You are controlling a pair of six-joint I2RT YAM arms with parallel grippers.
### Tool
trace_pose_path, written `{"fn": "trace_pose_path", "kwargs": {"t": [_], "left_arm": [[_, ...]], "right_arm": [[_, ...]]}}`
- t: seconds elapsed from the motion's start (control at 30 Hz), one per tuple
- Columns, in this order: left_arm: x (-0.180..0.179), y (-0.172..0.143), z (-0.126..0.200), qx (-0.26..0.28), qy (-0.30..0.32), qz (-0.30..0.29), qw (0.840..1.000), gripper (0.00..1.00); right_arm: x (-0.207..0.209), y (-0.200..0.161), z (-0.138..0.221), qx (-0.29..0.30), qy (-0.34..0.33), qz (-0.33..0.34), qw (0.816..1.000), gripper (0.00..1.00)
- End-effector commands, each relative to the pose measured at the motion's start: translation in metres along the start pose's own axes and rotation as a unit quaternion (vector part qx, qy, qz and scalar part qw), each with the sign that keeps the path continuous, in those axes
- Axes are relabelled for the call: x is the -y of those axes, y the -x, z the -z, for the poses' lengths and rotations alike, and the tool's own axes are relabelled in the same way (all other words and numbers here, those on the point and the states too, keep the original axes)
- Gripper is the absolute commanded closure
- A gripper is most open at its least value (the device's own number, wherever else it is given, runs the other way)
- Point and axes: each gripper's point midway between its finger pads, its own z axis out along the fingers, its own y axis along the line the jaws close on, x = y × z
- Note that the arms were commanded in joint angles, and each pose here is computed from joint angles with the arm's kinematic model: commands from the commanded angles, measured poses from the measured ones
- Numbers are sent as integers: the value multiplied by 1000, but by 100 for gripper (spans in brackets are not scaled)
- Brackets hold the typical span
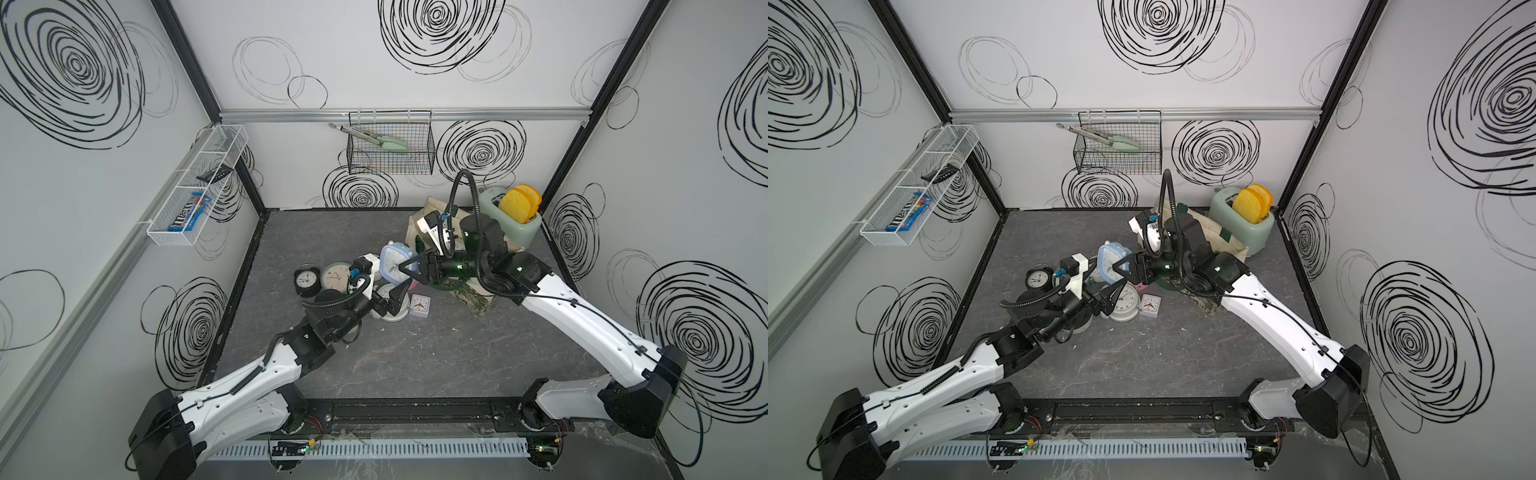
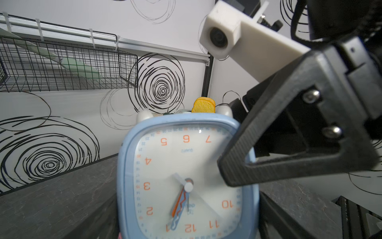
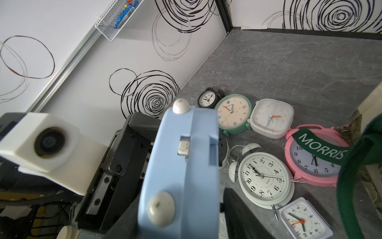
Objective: Put the alarm clock into the canvas bag
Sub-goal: Pick up the alarm from the center of the board, then place the alarm at the canvas bag.
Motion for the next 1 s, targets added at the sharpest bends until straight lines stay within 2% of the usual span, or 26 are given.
{"fn": "trace_pose_path", "kwargs": {"t": [0.0, 0.07, 0.17, 0.27, 0.37, 0.5, 0.6, 0.73, 0.87, 0.97], "left_arm": [[-2, 27, 2, 46, 4, -5, 999, 8], [-3, 19, 0, 25, 5, -7, 1000, 2], [1, 22, 2, 26, -5, -7, 1000, 4], [9, 31, 7, 36, -38, 0, 999, 4], [16, 42, 15, 56, -66, 14, 996, 4], [21, 51, 25, 73, -86, 27, 993, 4], [13, 56, 26, 77, -63, 22, 995, 4], [4, 61, 30, 84, -37, 22, 996, 4], [4, 62, 32, 86, -36, 27, 995, 4], [2, 62, 30, 81, -31, 29, 996, 4]], "right_arm": [[-7, 17, 4, 28, 3, 13, 1000, 48], [0, 20, 6, 31, -3, 9, 999, 55], [13, 29, 11, 42, -13, 8, 999, 66], [41, 40, 22, 63, -54, 8, 997, 80], [65, 51, 36, 88, -90, 8, 992, 84], [92, 70, 66, 133, -137, -1, 982, 85], [119, 81, 90, 159, -184, -22, 970, 84], [166, 80, 107, 158, -244, -57, 955, 84], [199, 74, 100, 143, -261, -86, 951, 83], [212, 68, 80, 124, -243, -102, 957, 83]]}}
